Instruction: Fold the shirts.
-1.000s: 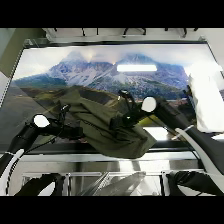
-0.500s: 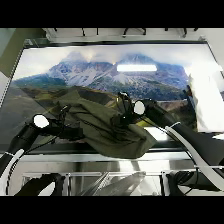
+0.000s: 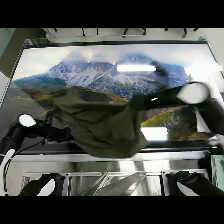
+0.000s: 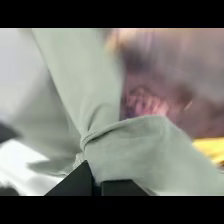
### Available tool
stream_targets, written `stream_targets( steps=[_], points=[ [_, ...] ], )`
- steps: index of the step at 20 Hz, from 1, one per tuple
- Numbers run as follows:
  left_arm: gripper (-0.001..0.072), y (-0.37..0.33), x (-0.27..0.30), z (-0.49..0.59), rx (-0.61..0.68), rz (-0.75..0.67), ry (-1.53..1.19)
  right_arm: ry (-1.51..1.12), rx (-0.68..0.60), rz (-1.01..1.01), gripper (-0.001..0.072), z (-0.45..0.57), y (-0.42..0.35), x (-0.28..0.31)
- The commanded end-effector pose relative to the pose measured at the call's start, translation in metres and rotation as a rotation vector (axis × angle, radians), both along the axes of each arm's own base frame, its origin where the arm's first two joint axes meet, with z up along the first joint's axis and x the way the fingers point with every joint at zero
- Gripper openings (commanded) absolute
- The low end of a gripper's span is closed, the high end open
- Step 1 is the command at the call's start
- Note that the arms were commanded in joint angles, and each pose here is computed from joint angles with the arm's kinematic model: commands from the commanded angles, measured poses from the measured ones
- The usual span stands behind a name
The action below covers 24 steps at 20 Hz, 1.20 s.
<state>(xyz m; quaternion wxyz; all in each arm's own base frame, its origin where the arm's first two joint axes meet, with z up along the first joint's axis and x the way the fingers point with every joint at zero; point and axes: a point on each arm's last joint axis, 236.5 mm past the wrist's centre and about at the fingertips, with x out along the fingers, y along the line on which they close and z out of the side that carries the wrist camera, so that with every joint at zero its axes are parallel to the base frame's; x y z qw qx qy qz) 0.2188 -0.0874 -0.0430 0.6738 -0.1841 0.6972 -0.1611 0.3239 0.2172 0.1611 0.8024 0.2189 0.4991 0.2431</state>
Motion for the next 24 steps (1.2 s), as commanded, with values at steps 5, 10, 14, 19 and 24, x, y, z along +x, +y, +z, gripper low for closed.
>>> stream_targets(
  steps=[5,10,14,19,24],
  points=[
    [0.0013,0.040,0.008,0.017,0.073,0.045,-0.068,-0.057,-0.008,-0.372,0.0029,0.056,-0.144,-0.017],
    [0.0013,0.039,0.068,0.056,0.158,-0.102,-0.152,0.106,0.139,-0.206,0.0029,0.037,-0.086,-0.027],
    [0.0013,0.054,0.125,0.128,0.270,-0.139,-0.310,0.155,0.310,-0.045,0.0029,0.066,-0.005,-0.055],
    [0.0012,0.052,0.196,0.201,0.339,-0.134,-0.532,0.196,0.330,0.036,0.0030,0.061,0.037,-0.069],
    [0.0012,0.043,0.235,0.246,0.415,-0.142,-0.631,0.220,0.671,0.068,0.0030,0.131,0.069,-0.071]
  ],
)
